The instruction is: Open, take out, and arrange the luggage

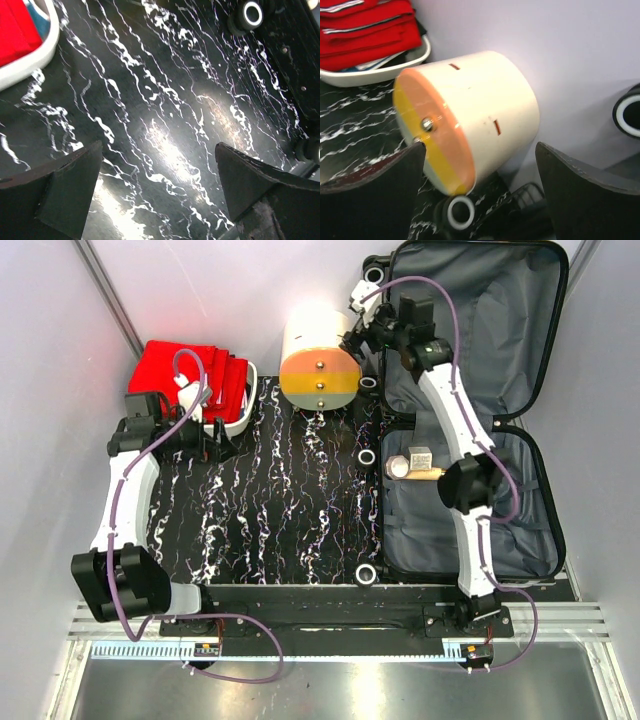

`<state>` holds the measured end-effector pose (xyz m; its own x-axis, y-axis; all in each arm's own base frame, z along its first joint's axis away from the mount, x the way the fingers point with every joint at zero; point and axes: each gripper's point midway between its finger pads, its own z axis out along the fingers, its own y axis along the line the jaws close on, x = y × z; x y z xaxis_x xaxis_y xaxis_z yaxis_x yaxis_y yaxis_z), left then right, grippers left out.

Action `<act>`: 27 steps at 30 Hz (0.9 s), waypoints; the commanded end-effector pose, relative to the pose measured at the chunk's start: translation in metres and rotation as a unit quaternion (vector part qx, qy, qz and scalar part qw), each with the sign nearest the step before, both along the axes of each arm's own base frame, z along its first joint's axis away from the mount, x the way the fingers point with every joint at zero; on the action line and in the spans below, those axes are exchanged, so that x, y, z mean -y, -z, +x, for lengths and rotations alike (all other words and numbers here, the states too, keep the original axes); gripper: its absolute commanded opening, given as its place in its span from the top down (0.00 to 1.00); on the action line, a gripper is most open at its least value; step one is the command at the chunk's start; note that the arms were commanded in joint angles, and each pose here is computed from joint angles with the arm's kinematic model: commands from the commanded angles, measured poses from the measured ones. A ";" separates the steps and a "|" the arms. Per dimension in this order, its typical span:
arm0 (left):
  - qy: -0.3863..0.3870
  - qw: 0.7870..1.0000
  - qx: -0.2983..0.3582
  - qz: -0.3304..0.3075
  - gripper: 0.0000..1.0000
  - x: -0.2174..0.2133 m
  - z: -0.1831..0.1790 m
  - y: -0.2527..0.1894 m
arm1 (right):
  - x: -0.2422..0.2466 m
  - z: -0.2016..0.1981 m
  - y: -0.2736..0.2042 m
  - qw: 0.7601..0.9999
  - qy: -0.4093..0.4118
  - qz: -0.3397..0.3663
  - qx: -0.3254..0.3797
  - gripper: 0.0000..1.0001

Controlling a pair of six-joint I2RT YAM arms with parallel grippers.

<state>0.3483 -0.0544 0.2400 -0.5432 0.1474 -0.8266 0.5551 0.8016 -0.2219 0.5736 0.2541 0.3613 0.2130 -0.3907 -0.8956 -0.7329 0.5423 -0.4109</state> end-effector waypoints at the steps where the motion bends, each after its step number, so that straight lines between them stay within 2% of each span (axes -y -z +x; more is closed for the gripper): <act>1: 0.012 0.999 -0.008 -0.030 0.01 0.009 -0.014 0.000 | -0.003 0.039 -0.005 0.998 0.040 -0.009 0.055 0.00; 10: -0.008 0.998 -0.012 -0.066 0.01 0.011 0.010 -0.011 | -0.018 0.051 0.069 1.000 0.011 -0.026 0.009 0.00; 16: -0.017 0.996 -0.018 -0.090 0.01 0.013 0.023 -0.019 | -0.031 0.061 0.101 1.000 -0.007 -0.007 -0.022 0.00; 21: -0.031 0.996 -0.010 -0.086 0.01 0.008 0.032 -0.023 | -0.056 0.049 0.121 0.997 -0.054 0.010 -0.053 0.03; 27: -0.045 0.994 0.003 -0.095 0.01 0.006 0.044 -0.033 | -0.092 0.028 0.124 0.992 -0.099 0.037 -0.075 0.09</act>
